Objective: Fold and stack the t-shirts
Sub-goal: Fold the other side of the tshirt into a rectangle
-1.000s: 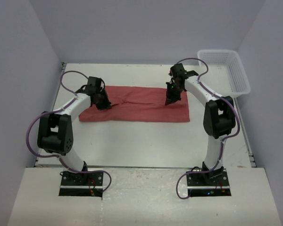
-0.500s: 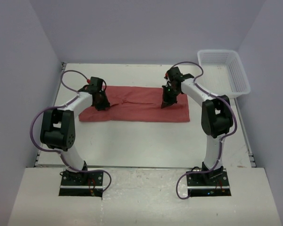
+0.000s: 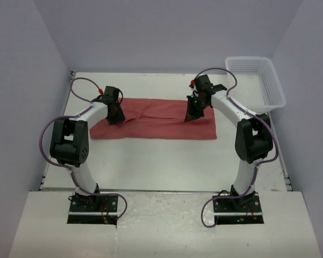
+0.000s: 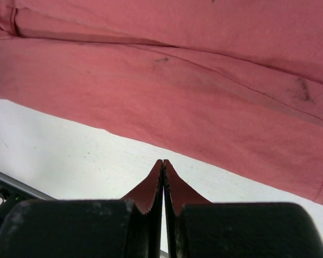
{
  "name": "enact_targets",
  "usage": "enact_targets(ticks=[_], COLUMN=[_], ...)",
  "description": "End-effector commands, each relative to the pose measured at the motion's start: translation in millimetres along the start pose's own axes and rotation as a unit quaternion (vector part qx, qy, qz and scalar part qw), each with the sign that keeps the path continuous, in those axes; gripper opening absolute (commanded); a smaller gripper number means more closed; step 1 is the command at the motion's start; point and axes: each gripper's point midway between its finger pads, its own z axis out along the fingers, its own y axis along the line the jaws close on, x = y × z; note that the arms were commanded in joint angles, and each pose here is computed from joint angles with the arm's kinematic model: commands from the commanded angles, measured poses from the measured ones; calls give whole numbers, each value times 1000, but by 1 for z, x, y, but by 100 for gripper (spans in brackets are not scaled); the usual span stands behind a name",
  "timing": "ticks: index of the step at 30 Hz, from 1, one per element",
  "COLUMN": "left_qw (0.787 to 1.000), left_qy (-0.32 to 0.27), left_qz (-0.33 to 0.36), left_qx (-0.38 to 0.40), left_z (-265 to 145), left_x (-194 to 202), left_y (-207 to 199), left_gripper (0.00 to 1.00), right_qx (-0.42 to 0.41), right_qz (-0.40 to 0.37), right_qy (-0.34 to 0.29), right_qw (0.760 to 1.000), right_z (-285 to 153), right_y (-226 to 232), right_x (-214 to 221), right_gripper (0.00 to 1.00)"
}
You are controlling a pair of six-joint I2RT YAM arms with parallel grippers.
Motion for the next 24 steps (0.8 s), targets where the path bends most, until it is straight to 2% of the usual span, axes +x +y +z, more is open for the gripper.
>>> enact_targets(ticks=[1, 8, 11, 12, 14, 15, 24], left_qw=[1000, 1000, 1000, 1000, 1000, 1000, 998], left_qy=[-19, -9, -7, -8, -13, -16, -48], left_qz=[3, 2, 0, -1, -3, -4, -4], left_qx=[-16, -19, -13, -10, -3, 1, 50], left_z=[0, 13, 17, 17, 15, 14, -17], left_x=[-15, -13, -14, -15, -19, -22, -53], left_y=[-1, -2, -3, -5, -8, -11, -35], left_gripper=[40, 30, 20, 12, 6, 0, 0], right_qx=[-28, -39, -40, -40, -40, -41, -42], right_qz=[-15, -15, -13, -13, -11, -11, -3], right_qy=[-21, -27, -25, -25, -22, -21, -16], right_qw=[999, 999, 999, 999, 999, 999, 999], right_z=[-18, -25, -26, -25, -23, -23, -14], right_y=[13, 18, 17, 17, 15, 15, 15], right_x=[-4, -4, -1, -1, 2, 3, 3], right_gripper=[0, 0, 0, 0, 0, 0, 0])
